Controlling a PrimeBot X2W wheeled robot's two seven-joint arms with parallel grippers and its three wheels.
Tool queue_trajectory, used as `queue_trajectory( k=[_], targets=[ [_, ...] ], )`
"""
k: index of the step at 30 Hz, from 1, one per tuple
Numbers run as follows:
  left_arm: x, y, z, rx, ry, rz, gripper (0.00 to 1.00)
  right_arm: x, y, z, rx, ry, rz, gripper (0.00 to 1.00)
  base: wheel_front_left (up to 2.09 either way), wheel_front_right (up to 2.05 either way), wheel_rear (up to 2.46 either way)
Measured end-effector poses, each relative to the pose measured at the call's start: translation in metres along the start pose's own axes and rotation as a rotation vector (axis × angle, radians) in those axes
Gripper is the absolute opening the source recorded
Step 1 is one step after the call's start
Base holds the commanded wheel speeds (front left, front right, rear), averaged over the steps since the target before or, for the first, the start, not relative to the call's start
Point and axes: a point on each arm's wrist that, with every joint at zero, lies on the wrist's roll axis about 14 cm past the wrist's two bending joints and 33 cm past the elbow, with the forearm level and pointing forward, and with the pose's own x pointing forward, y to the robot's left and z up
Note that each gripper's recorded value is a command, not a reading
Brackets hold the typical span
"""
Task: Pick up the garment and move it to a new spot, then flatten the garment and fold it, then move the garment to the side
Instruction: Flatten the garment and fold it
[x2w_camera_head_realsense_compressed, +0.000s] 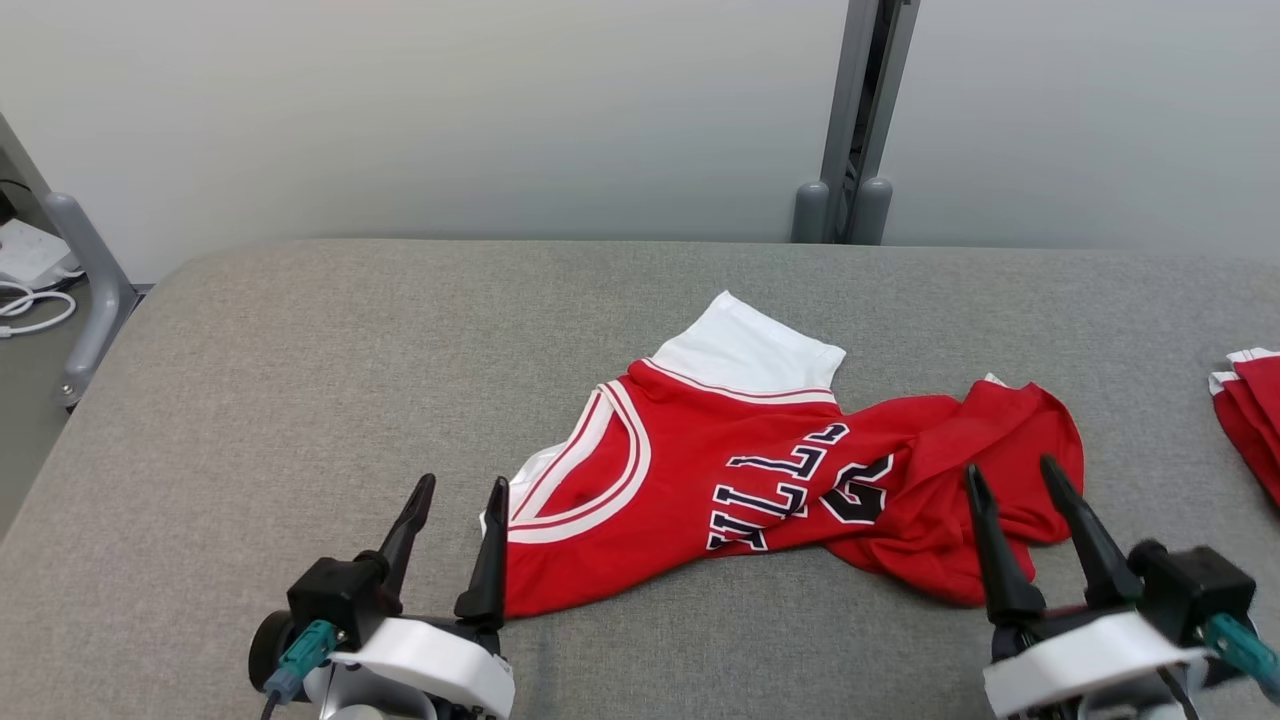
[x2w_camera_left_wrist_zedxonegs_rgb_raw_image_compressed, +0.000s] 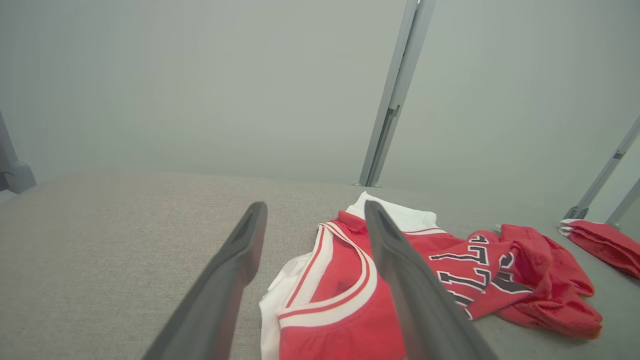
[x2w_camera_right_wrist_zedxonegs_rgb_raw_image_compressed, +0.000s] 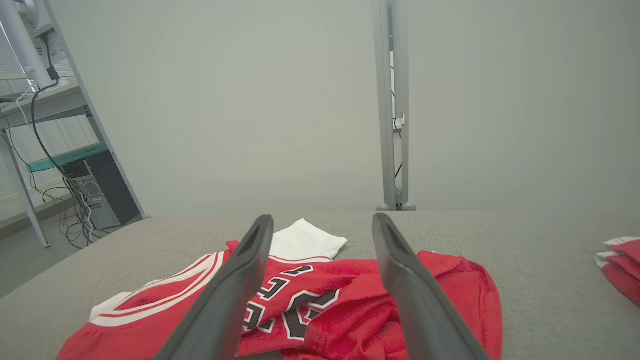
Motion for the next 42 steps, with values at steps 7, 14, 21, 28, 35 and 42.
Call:
queue_trajectory(
  k=[7, 14, 21, 28, 35, 42],
  targets=[
    [0.002, 0.005, 0.001, -0.022, -0.005, 0.027, 1.00, -0.015, -0.007, -0.003, -0.004, 0.003, -0.037, 1.00, 0.00, 0.00, 0.00],
    [0.013, -0.003, -0.010, -0.008, 0.032, -0.006, 1.00, -0.014, -0.014, -0.006, -0.021, 0.016, -0.057, 1.00, 0.00, 0.00, 0.00],
    [0.051, -0.012, -0.048, 0.106, 0.163, -0.076, 1.00, -0.011, -0.028, -0.019, -0.029, 0.053, -0.093, 1.00, 0.00, 0.00, 0.00],
    [0.112, -0.027, -0.072, 0.226, 0.303, -0.175, 1.00, -0.013, -0.053, -0.027, -0.020, 0.064, -0.164, 1.00, 0.00, 0.00, 0.00],
    [0.148, -0.055, -0.112, 0.315, 0.486, -0.293, 1.00, -0.023, -0.075, -0.041, -0.021, 0.101, -0.236, 1.00, 0.00, 0.00, 0.00],
    [0.177, -0.056, -0.132, 0.403, 0.557, -0.295, 1.00, -0.025, -0.083, -0.052, -0.028, 0.130, -0.256, 1.00, 0.00, 0.00, 0.00]
  ],
)
